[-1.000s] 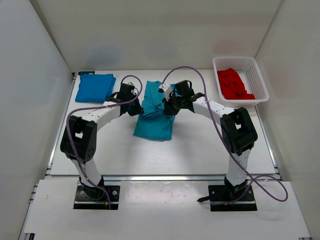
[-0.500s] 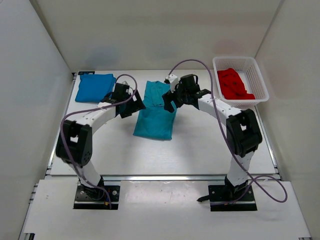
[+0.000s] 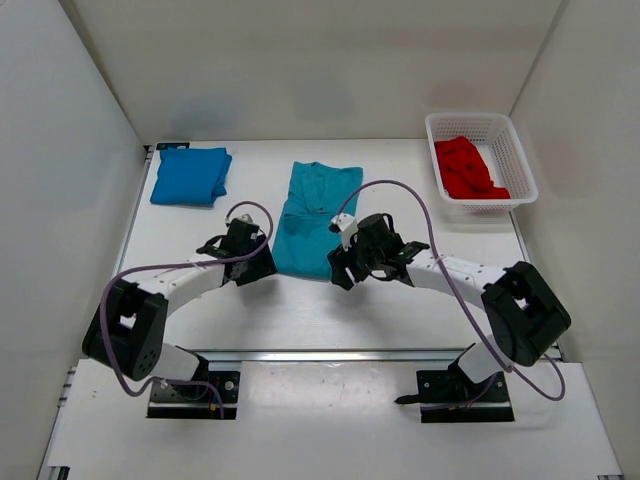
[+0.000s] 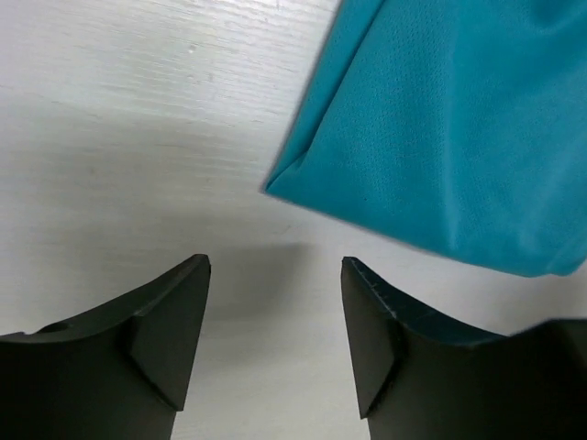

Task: Fold and stack the t-shirts
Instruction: Grab one side of the 2/3 rectangular tshirt with both arms, then fold the long partially folded tshirt into a neat square, then put the neatly folded tshirt into the corner of the board with the left arm

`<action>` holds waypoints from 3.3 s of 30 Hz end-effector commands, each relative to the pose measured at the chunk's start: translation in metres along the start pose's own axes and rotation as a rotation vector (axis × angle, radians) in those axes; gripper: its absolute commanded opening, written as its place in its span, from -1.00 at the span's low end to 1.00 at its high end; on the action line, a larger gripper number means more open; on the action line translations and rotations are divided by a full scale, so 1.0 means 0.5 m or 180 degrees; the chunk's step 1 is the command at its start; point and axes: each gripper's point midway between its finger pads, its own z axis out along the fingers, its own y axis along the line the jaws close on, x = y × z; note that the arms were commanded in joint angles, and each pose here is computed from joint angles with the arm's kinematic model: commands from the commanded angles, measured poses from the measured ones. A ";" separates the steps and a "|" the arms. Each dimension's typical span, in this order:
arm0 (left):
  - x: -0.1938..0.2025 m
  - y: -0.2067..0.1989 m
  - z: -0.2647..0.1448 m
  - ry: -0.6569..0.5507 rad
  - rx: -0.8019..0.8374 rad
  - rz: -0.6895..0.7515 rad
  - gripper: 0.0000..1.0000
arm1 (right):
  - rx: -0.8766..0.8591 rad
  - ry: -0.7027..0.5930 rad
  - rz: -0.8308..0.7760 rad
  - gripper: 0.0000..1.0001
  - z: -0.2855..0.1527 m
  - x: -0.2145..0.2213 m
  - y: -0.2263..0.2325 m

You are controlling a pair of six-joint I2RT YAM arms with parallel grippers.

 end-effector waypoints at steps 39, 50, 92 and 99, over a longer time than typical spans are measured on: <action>-0.081 -0.159 -0.253 -0.0762 0.0857 0.0395 -1.00 | -0.0355 -0.0478 0.0544 -1.00 -0.183 -0.020 0.090; -0.305 -0.327 -0.155 -0.1156 0.0900 0.0558 -1.00 | 0.0225 -0.1028 0.0616 -1.00 -0.176 -0.171 -0.150; -0.418 -0.295 0.172 -0.0776 0.0495 0.0462 0.97 | 0.0601 -0.0892 0.1048 0.56 -0.025 -0.251 -0.418; -0.363 -0.275 0.196 -0.0594 0.0478 0.0549 0.70 | -0.0017 -0.1147 0.0984 0.36 -0.024 -0.237 -0.297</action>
